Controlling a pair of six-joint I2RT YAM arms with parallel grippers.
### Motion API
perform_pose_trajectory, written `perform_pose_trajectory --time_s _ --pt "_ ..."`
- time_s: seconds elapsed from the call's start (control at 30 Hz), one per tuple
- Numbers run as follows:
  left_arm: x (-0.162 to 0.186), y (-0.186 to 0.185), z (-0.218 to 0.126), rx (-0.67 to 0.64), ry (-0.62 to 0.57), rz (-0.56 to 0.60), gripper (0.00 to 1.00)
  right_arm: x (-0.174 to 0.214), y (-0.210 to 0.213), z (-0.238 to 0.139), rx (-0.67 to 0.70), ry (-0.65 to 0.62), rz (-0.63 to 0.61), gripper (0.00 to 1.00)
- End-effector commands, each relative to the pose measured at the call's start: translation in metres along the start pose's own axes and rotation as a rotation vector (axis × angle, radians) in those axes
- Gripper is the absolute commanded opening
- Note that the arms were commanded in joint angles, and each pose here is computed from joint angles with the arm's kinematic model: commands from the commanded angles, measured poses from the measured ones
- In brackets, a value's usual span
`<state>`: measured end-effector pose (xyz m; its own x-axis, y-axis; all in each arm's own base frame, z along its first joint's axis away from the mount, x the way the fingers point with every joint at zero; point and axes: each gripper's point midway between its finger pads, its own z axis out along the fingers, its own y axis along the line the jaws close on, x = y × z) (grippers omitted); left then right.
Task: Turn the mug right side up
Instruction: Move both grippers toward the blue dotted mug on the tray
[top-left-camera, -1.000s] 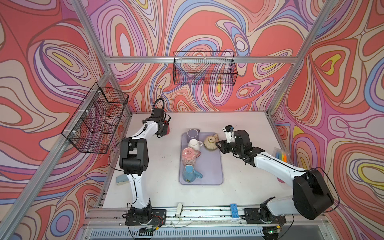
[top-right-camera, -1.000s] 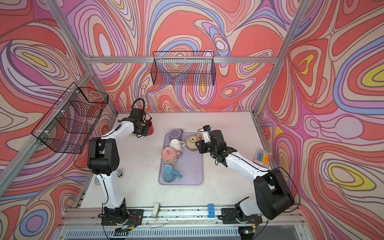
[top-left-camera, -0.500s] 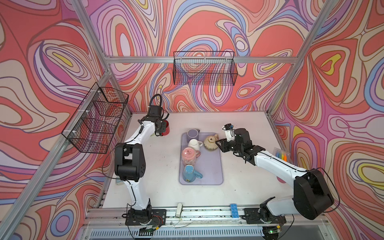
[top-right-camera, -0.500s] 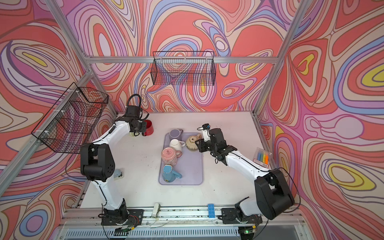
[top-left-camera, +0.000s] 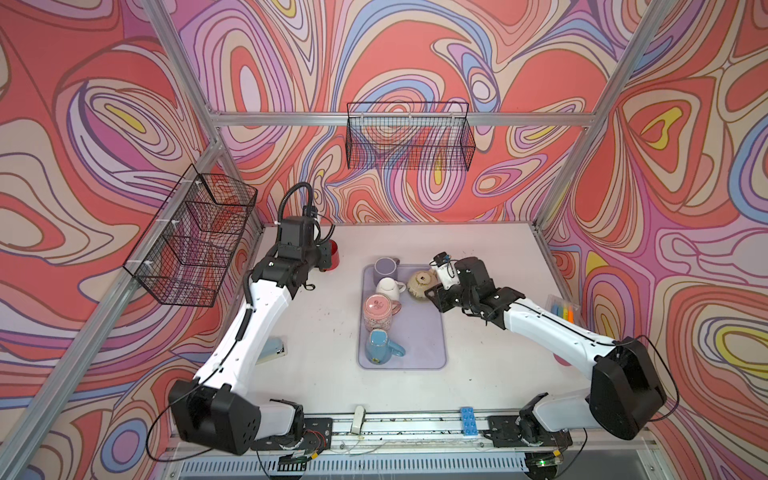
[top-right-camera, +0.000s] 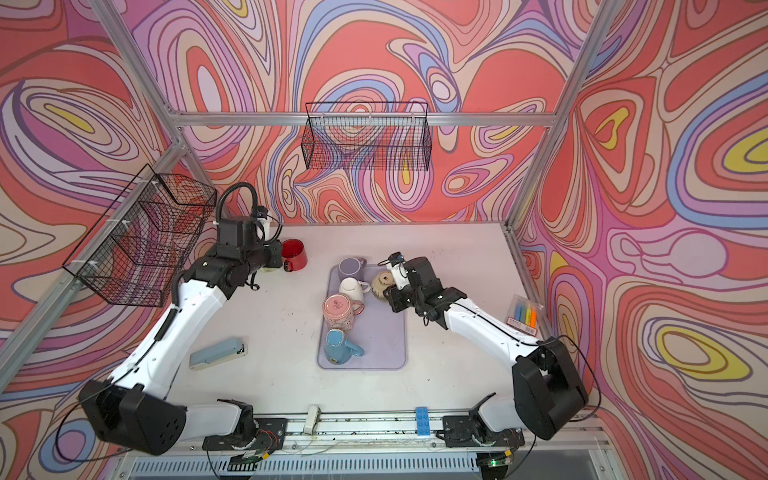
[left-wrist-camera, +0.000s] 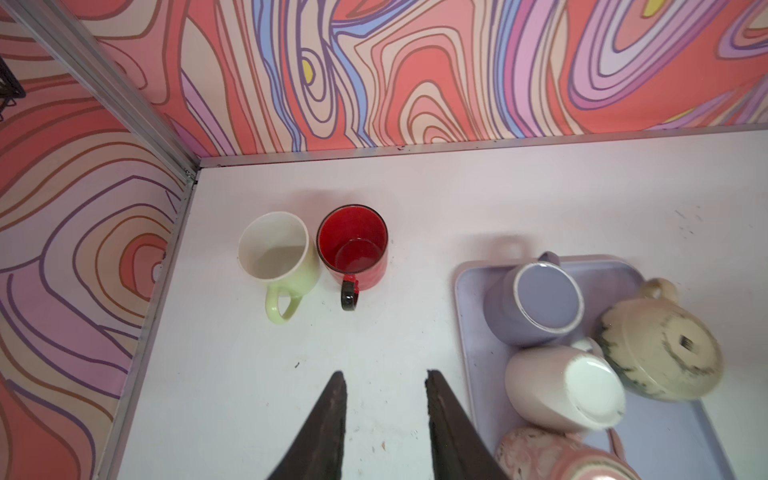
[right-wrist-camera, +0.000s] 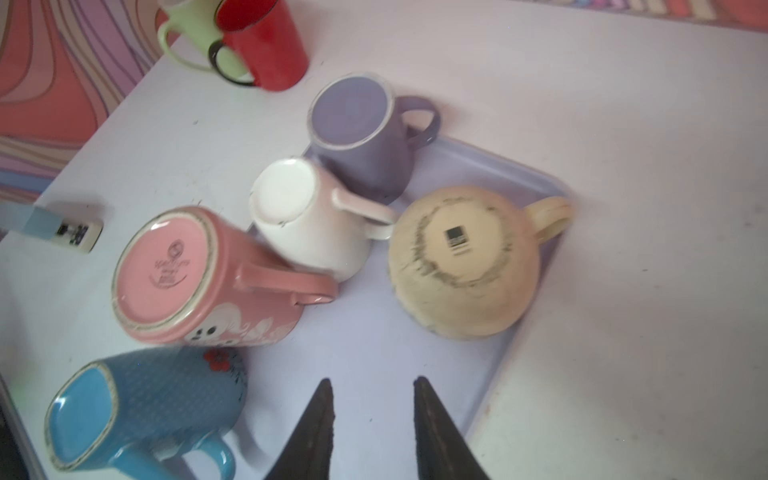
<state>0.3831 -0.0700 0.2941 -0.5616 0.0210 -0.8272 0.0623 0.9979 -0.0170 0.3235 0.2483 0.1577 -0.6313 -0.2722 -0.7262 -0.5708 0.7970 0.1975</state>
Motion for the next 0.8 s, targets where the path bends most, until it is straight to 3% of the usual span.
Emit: perform_pose_trajectory --time_s 0.0,0.07,0.2,0.43,0.57,0.77 --pt "0.037 -0.011 -0.019 0.024 0.074 0.003 0.33 0.025 0.01 0.006 0.047 0.082 -0.058 0.33" --pt "0.057 -0.012 -0.035 0.011 0.101 0.008 0.3 0.035 0.018 0.009 0.041 0.1 -0.066 0.32" --pt "0.112 -0.033 -0.059 0.11 0.191 -0.058 0.23 0.057 0.036 0.015 0.037 0.149 -0.101 0.32" --pt "0.209 -0.06 -0.073 0.144 0.343 -0.142 0.14 0.086 0.063 0.029 0.009 0.19 -0.094 0.31" --pt "0.238 -0.071 -0.074 0.153 0.388 -0.148 0.13 0.1 0.076 0.037 -0.001 0.209 -0.098 0.3" --pt "0.254 -0.094 -0.059 0.209 0.394 -0.193 0.11 0.111 0.092 0.044 -0.033 0.221 -0.09 0.3"
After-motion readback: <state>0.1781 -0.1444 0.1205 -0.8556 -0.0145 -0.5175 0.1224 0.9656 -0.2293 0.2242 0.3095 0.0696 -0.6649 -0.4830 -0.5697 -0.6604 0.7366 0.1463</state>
